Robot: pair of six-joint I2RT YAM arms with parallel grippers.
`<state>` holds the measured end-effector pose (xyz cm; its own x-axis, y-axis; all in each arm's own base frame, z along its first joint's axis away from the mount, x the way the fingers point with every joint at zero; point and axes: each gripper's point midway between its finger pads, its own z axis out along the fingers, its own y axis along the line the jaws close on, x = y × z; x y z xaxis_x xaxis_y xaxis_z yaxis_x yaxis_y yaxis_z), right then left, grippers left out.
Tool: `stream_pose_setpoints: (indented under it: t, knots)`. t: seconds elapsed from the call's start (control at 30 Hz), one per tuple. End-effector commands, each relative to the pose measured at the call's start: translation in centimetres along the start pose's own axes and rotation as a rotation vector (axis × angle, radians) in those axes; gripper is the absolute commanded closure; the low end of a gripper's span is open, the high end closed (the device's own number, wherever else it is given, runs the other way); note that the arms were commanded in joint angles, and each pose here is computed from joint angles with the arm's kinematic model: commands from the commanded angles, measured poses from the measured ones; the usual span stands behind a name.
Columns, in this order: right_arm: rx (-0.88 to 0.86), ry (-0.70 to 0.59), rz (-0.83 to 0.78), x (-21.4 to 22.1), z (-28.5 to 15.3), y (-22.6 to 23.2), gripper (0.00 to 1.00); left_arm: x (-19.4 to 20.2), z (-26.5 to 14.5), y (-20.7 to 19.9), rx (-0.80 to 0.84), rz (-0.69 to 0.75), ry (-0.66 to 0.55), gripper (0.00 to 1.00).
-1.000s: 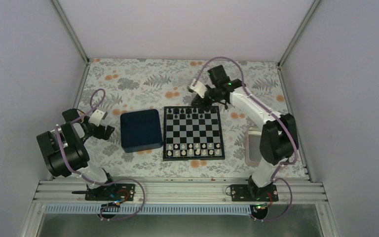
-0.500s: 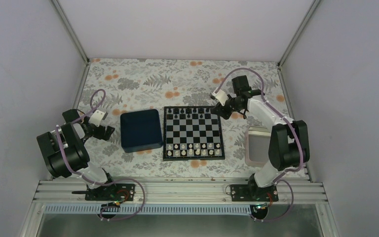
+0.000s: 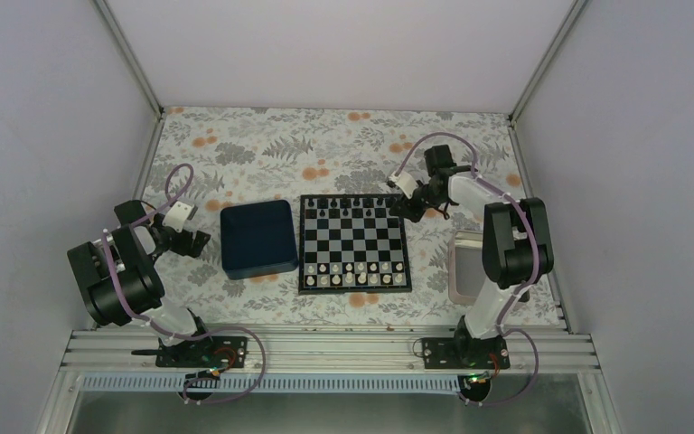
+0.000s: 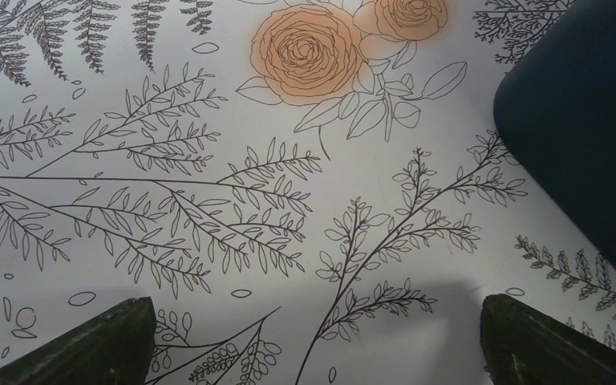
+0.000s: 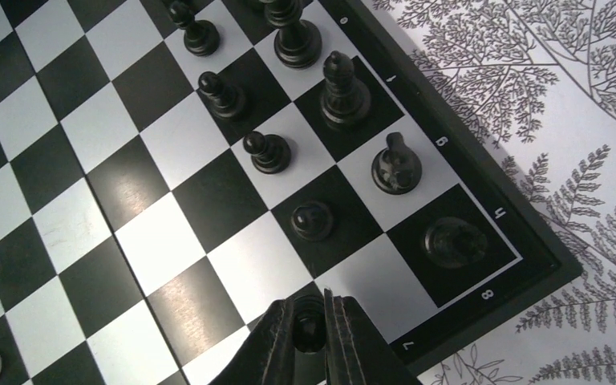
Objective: Set up the chess pieces on the board
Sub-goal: Place the chess piece on the chessboard.
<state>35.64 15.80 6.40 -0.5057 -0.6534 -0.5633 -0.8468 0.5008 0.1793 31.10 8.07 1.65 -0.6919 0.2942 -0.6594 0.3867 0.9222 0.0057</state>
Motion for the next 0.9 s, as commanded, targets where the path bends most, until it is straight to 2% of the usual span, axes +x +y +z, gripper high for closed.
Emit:
stream_pose_setpoints:
  t: [0.0,0.87]
  knots:
    - [0.01,-0.037,-0.015,-0.4,0.2,-1.0,0.89,-0.1,-0.2,-0.2,0.003,0.004,-0.015,0.0]
    - [0.034,-0.013,-0.001,0.3,2.1,-3.2,0.88,0.1,-0.2,-0.3,0.009,-0.002,-0.009,0.0]
